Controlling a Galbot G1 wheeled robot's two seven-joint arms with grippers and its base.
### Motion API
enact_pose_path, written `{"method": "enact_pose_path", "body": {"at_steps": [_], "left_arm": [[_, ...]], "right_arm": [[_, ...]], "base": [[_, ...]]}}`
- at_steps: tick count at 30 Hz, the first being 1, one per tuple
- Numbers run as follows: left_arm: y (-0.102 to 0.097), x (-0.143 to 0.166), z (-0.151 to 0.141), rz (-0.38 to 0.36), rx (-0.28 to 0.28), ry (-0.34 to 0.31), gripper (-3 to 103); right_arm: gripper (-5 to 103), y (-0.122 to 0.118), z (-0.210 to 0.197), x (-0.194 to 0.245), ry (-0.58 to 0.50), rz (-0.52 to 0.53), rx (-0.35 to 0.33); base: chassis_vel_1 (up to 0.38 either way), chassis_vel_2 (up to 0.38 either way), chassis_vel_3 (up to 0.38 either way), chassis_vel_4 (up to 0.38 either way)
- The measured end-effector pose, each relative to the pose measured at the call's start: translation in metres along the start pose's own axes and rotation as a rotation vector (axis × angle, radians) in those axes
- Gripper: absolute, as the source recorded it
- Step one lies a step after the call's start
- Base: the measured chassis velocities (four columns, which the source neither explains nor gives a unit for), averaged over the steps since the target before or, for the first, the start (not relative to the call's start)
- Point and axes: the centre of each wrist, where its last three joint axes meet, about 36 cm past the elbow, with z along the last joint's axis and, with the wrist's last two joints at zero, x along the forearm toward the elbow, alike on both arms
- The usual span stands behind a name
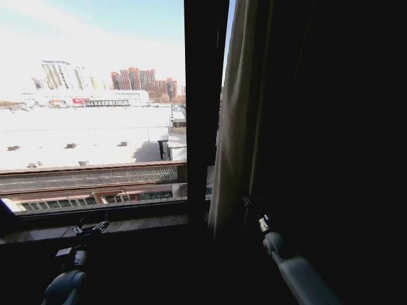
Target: Open the curtains by pulling them apart, changing their state from closed to fully open.
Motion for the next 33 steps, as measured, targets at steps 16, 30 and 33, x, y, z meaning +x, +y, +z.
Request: {"method": "enact_pose_path", "body": {"at_steps": [16, 30, 33], "left_arm": [[0.0, 0.0, 0.0, 0.0, 0.0, 0.0, 100], [0.0, 0.0, 0.0, 0.0, 0.0, 0.0, 100], [0.0, 0.0, 0.0, 0.0, 0.0, 0.0, 100]], "right_arm": [[100, 0.014, -0.008, 0.056, 0.017, -0.021, -0.089], [100, 0.024, -0.005, 0.072, 0.009, -0.025, -0.157], [100, 0.03, -0.006, 0.074, 0.026, 0.003, -0.15]], "base": [[0.0, 0.0, 0.0, 0.0], [0.0, 0.0, 0.0, 0.0], [0.0, 0.0, 0.0, 0.0]]}}
